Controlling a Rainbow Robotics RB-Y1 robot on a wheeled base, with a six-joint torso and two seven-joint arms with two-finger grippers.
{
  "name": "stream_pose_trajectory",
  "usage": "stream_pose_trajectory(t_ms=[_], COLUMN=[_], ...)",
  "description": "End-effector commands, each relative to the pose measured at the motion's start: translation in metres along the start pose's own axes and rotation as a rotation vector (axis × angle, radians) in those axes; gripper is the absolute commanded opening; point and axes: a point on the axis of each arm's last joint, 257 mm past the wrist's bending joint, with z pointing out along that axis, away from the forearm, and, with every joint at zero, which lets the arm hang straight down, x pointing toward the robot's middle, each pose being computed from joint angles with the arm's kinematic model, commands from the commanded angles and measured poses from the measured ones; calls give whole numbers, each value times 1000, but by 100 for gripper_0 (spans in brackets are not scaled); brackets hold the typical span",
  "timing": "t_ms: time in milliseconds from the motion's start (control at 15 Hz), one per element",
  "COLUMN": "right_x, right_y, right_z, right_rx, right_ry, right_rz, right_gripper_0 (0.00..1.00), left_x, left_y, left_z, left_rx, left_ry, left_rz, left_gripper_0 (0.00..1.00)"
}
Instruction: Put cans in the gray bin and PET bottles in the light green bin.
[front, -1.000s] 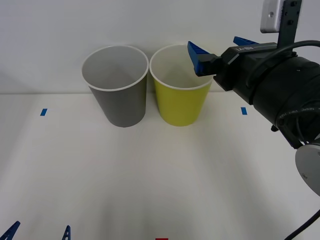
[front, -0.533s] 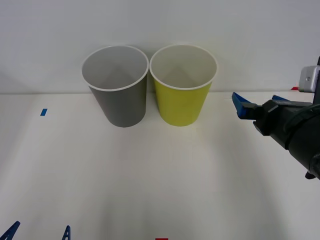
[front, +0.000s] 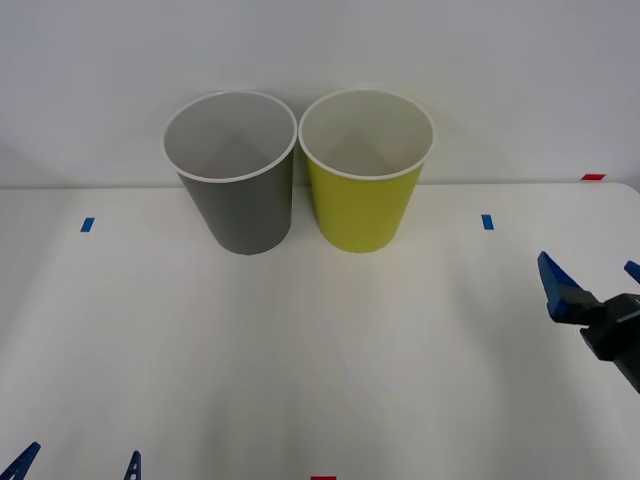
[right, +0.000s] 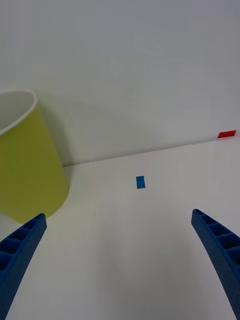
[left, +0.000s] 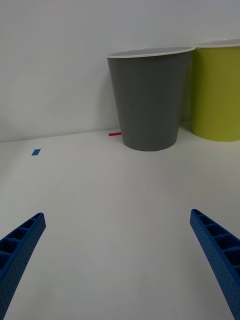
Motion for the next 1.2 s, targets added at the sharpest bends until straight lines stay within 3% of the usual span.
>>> stream_pose_trajectory(t_ms=[67,133,267,400,600,1200], right_x=[-16,-22,10,40,62,75], right_y=[20,29,9,-8,-16,-21], right_z=[-29,-35,-39,-45,-61,-122], right_rx=[-74,-103,-87,-60,-38,-3], right_ry=[-154,-209,-229,-196,-153,-145], right_rz=[-89,-94,-117,-151,-171,-252], right_gripper_0=[100,100,100,100,100,98], left_x=[0,0,0,0,0,0], left_y=[0,0,0,0,0,0], left_z=[0,0,0,0,0,0], left_rx=[0,0,0,0,0,0], left_ry=[0,0,0,0,0,0], left_rz=[0,0,0,0,0,0], left_gripper_0=[100,100,100,100,100,100])
